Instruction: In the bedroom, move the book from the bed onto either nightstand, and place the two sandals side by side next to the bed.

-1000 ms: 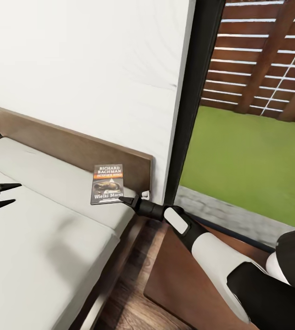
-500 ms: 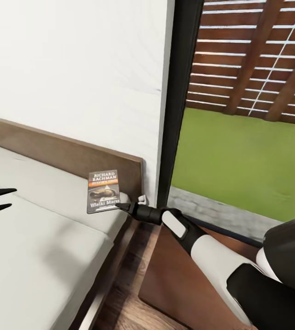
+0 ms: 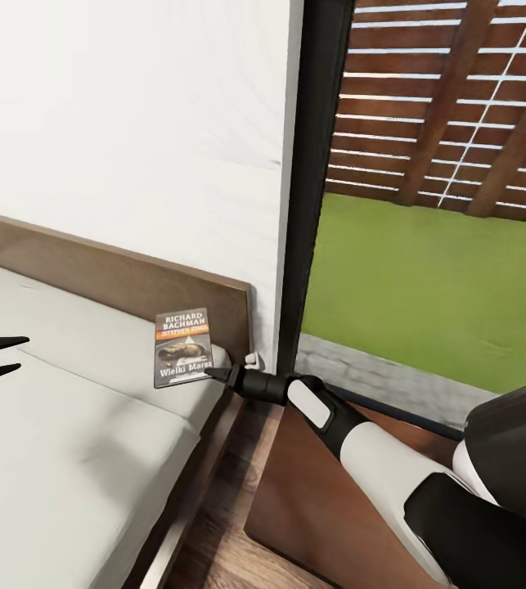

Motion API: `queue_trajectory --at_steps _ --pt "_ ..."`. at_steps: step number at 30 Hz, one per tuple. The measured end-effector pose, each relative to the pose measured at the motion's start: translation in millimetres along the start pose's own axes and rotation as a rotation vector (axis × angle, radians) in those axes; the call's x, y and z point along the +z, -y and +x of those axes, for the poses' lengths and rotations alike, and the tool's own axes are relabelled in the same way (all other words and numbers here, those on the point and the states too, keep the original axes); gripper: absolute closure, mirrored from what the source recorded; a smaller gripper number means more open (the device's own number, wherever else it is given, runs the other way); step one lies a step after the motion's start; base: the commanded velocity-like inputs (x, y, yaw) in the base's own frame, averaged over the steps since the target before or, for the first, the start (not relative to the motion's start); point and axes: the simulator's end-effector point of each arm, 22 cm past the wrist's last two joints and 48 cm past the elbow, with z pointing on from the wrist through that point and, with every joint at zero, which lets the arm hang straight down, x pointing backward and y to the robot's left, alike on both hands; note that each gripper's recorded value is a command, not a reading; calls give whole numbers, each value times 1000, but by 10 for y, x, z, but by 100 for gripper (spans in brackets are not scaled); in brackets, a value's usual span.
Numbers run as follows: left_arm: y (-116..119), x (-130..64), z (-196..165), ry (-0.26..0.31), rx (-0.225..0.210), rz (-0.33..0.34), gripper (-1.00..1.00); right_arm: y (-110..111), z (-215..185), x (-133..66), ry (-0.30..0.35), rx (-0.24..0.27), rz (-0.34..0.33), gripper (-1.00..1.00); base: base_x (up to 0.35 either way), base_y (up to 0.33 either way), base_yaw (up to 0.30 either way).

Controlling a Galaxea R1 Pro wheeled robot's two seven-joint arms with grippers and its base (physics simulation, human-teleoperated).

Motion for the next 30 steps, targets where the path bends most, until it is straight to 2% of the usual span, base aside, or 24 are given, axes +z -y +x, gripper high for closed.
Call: queue_trajectory --at_steps 30 --pt "185 -113 -64 21 19 25 -100 -198 4 -24 -8 -40 -8 100 0 0 0"
